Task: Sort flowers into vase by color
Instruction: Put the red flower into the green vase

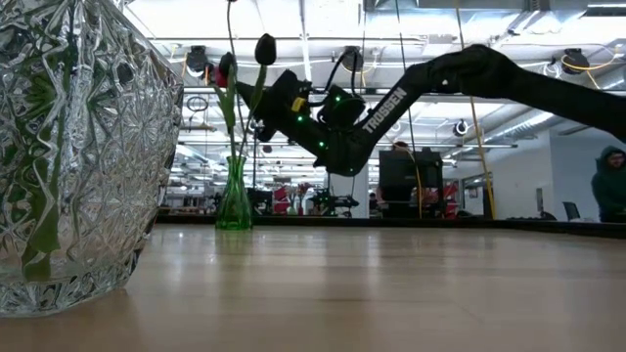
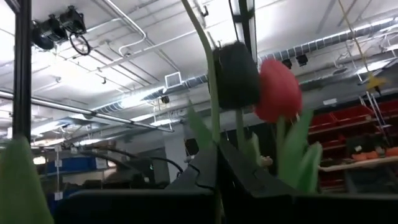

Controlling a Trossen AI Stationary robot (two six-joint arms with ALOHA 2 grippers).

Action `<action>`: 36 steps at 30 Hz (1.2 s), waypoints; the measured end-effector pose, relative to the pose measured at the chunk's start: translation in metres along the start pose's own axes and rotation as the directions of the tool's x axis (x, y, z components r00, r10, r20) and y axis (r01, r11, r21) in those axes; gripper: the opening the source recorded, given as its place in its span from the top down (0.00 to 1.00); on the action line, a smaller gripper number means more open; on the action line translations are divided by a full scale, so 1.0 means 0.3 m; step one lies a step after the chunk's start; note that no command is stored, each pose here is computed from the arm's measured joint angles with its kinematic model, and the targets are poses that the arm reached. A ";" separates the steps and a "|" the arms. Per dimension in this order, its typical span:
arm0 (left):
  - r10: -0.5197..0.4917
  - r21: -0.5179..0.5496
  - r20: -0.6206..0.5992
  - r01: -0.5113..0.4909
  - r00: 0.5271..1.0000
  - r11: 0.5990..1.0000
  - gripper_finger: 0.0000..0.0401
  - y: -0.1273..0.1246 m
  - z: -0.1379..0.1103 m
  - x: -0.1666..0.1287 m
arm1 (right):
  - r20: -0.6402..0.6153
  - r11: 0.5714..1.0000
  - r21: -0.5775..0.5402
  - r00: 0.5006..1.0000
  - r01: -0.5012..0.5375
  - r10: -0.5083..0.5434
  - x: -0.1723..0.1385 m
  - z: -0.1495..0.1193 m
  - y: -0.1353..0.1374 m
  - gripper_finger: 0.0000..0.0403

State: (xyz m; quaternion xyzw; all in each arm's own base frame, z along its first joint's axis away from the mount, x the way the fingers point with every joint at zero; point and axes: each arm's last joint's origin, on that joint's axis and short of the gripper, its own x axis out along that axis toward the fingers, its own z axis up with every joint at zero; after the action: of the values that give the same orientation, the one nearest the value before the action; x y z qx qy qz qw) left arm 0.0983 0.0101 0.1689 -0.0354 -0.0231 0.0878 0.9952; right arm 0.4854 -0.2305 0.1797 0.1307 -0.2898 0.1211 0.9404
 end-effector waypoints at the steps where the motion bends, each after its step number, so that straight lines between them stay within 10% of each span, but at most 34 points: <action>1: 0.000 0.000 0.000 0.000 1.000 1.000 0.54 0.000 0.000 0.000 | -0.003 1.000 0.000 1.000 0.002 -0.002 -0.004 -0.003 -0.003 1.00; 36: 0.000 0.000 0.000 0.000 1.000 1.000 0.54 0.000 0.000 0.000 | -0.116 0.996 -0.088 0.993 0.014 -0.024 0.008 -0.051 -0.002 1.00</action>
State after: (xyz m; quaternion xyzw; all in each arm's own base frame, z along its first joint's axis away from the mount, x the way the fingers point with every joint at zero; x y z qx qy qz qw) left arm 0.0983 0.0101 0.1689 -0.0354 -0.0231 0.0878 0.9952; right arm 0.4954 -0.2260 0.1688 0.0853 -0.2377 0.1067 0.9617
